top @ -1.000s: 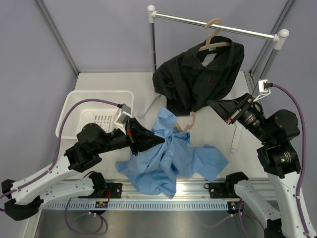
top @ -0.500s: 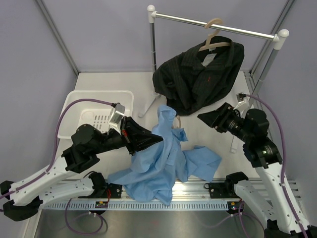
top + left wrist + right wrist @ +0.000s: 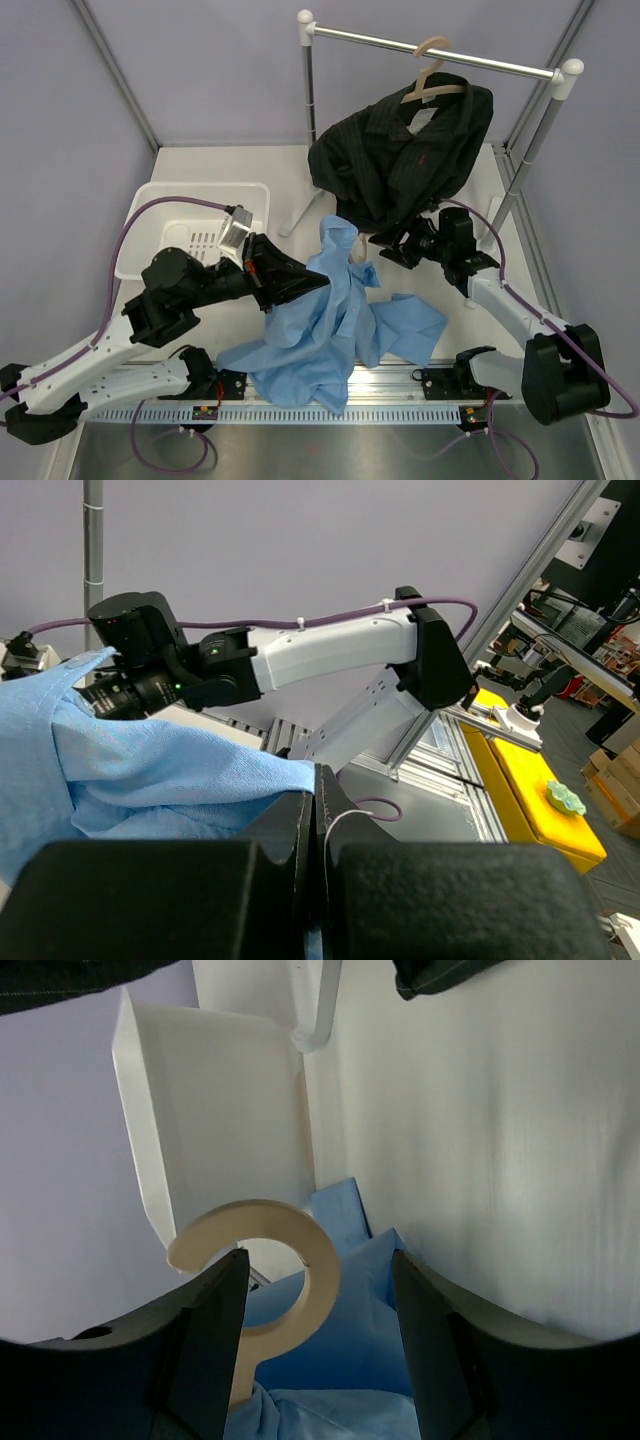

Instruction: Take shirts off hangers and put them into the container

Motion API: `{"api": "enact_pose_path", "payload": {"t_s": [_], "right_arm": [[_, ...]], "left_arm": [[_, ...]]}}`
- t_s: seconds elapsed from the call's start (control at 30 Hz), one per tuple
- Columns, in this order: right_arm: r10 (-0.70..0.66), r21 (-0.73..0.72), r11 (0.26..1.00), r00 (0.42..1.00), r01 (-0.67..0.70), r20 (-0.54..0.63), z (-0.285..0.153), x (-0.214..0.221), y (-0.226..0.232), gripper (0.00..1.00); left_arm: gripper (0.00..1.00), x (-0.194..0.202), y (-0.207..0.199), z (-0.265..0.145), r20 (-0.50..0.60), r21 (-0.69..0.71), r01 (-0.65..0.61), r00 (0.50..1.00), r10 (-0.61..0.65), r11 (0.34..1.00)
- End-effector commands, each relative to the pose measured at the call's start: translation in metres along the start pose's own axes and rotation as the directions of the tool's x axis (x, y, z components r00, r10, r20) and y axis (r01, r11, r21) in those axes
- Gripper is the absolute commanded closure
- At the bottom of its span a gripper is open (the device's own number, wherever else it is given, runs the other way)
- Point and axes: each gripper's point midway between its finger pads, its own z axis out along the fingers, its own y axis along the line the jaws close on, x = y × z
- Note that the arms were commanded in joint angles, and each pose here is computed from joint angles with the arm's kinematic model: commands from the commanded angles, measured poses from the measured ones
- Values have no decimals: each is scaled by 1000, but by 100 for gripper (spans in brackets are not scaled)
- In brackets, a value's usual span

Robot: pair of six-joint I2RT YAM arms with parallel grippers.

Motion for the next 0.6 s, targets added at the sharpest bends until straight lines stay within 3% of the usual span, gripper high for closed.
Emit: {"api": "enact_pose_path", "payload": {"t_s": [0.0, 0.57], "right_arm": [[-39, -156, 987, 999, 41, 17, 5, -10, 37, 33], [-30, -104, 994, 999, 28, -17, 26, 16, 13, 34]], "left_arm": [[100, -32, -28, 0, 76, 87, -34, 997, 28, 996], [100, -29, -28, 1, 62, 95, -40, 997, 34, 995]]}}
